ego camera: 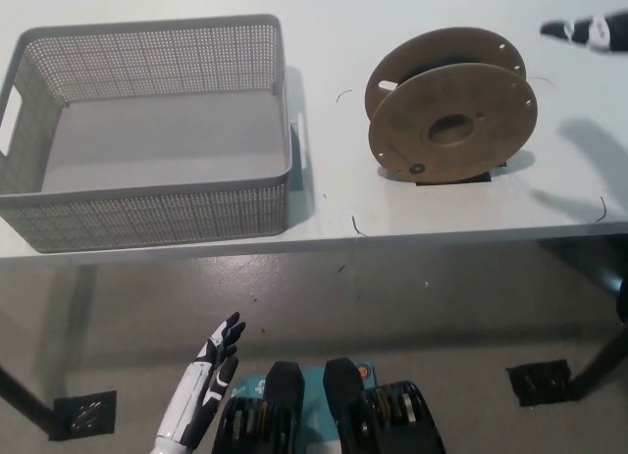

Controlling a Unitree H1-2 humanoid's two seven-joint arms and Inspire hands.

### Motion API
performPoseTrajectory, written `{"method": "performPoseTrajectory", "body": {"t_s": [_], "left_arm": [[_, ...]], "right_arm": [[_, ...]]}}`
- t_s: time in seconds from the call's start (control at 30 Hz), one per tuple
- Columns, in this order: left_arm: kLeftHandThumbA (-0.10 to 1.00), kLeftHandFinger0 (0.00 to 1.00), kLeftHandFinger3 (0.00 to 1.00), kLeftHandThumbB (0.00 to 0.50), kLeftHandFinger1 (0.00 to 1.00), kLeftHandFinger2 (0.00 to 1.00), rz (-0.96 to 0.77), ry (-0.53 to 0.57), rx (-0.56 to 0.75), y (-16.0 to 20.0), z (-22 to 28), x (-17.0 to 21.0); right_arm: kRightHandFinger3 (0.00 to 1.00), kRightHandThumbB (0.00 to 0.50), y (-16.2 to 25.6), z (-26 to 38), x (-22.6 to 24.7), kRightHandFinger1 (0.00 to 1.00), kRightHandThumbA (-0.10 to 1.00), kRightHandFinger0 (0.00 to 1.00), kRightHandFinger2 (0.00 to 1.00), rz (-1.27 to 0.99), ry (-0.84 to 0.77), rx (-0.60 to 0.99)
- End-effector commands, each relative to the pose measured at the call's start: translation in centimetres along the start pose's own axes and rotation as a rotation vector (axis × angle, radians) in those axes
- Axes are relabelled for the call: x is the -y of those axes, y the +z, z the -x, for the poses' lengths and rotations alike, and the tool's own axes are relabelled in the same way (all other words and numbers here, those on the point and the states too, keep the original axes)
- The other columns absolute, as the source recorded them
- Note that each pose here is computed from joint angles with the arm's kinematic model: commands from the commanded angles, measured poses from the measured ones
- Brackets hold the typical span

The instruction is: Use the right hand to pick up a 3d printing filament and place it into a container on the left side

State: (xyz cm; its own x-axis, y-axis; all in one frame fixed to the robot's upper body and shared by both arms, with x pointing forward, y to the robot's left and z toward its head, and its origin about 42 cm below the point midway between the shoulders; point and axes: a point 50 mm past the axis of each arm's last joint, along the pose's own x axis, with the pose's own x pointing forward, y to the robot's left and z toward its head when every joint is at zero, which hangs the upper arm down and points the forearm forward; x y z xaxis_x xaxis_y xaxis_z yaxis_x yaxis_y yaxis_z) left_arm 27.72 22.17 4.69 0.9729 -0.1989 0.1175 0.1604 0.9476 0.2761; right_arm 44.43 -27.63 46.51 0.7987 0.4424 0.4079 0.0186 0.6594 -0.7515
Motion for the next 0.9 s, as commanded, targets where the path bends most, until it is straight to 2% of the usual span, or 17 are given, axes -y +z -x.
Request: {"method": "performPoseTrajectory", "body": {"t_s": [0.0, 0.07, 0.1, 0.13, 0.17, 0.3, 0.33, 0.43, 0.47, 0.63, 0.7, 0.77, 0.87], "left_arm": [[1.00, 1.00, 1.00, 0.442, 1.00, 1.00, 0.003, -0.009, 0.055, 0.5, -0.1, -0.4], [1.00, 1.00, 1.00, 0.437, 1.00, 1.00, 0.003, -0.008, 0.052, 0.4, 0.1, -0.4], [1.00, 1.00, 1.00, 0.436, 1.00, 1.00, 0.003, -0.008, 0.052, 0.4, 0.1, -0.4], [1.00, 1.00, 1.00, 0.426, 1.00, 1.00, 0.000, -0.007, 0.053, 0.4, 0.0, -0.4], [1.00, 1.00, 1.00, 0.424, 1.00, 1.00, -0.004, -0.005, 0.054, 0.5, 0.0, -0.5], [1.00, 1.00, 1.00, 0.404, 1.00, 1.00, -0.013, -0.004, 0.050, 0.4, 0.2, -0.5], [1.00, 1.00, 1.00, 0.398, 1.00, 1.00, -0.010, -0.003, 0.050, 0.4, 0.2, -0.6], [1.00, 1.00, 1.00, 0.403, 1.00, 1.00, -0.009, -0.003, 0.049, 0.3, 0.1, -0.8], [1.00, 1.00, 1.00, 0.404, 1.00, 1.00, -0.018, -0.007, 0.051, 0.4, -0.1, -0.8], [1.00, 1.00, 1.00, 0.408, 1.00, 1.00, -0.023, -0.007, 0.050, 0.3, 0.0, -0.7], [1.00, 1.00, 1.00, 0.409, 1.00, 1.00, -0.025, -0.008, 0.052, 0.4, 0.0, -0.8], [1.00, 1.00, 1.00, 0.408, 1.00, 1.00, -0.032, -0.008, 0.052, 0.4, 0.0, -0.8], [1.00, 1.00, 1.00, 0.414, 1.00, 1.00, -0.039, -0.015, 0.049, 0.3, 0.1, -0.8]], "right_arm": [[1.00, 0.341, 0.9, -3.1, 3.6, 1.00, 1.00, 1.00, 1.00, 0.076, 0.107, -0.105], [1.00, 0.372, 0.6, -5.1, 4.0, 1.00, 1.00, 1.00, 1.00, 0.109, 0.197, -0.168], [1.00, 0.400, 0.5, -5.7, 4.1, 1.00, 1.00, 1.00, 1.00, 0.113, 0.216, -0.185], [1.00, 0.455, 0.5, -6.5, 4.1, 1.00, 1.00, 1.00, 1.00, 0.112, 0.239, -0.207], [1.00, 0.475, 0.5, -6.9, 4.0, 1.00, 1.00, 1.00, 1.00, 0.112, 0.257, -0.223], [1.00, 0.426, 0.5, -8.5, 3.3, 1.00, 1.00, 1.00, 1.00, 0.039, 0.426, -0.308], [1.00, 0.437, 0.7, -9.1, 3.0, 1.00, 1.00, 1.00, 1.00, 0.027, 0.461, -0.325], [1.00, 0.413, 1.0, -10.1, 2.4, 1.00, 1.00, 1.00, 1.00, 0.004, 0.535, -0.341], [1.00, 0.386, 1.3, -10.5, 2.2, 1.00, 1.00, 1.00, 1.00, -0.013, 0.583, -0.339], [1.00, 0.338, 2.0, -12.1, 0.9, 1.00, 1.00, 1.00, 1.00, 0.001, 0.666, -0.331], [1.00, 0.350, 2.3, -12.7, 0.5, 1.00, 1.00, 1.00, 1.00, -0.015, 0.687, -0.324], [1.00, 0.316, 2.4, -13.2, 0.1, 1.00, 1.00, 1.00, 1.00, -0.010, 0.714, -0.327], [1.00, 0.311, 2.0, -14.5, -1.1, 1.00, 1.00, 1.00, 1.00, 0.003, 0.735, -0.370]]}}
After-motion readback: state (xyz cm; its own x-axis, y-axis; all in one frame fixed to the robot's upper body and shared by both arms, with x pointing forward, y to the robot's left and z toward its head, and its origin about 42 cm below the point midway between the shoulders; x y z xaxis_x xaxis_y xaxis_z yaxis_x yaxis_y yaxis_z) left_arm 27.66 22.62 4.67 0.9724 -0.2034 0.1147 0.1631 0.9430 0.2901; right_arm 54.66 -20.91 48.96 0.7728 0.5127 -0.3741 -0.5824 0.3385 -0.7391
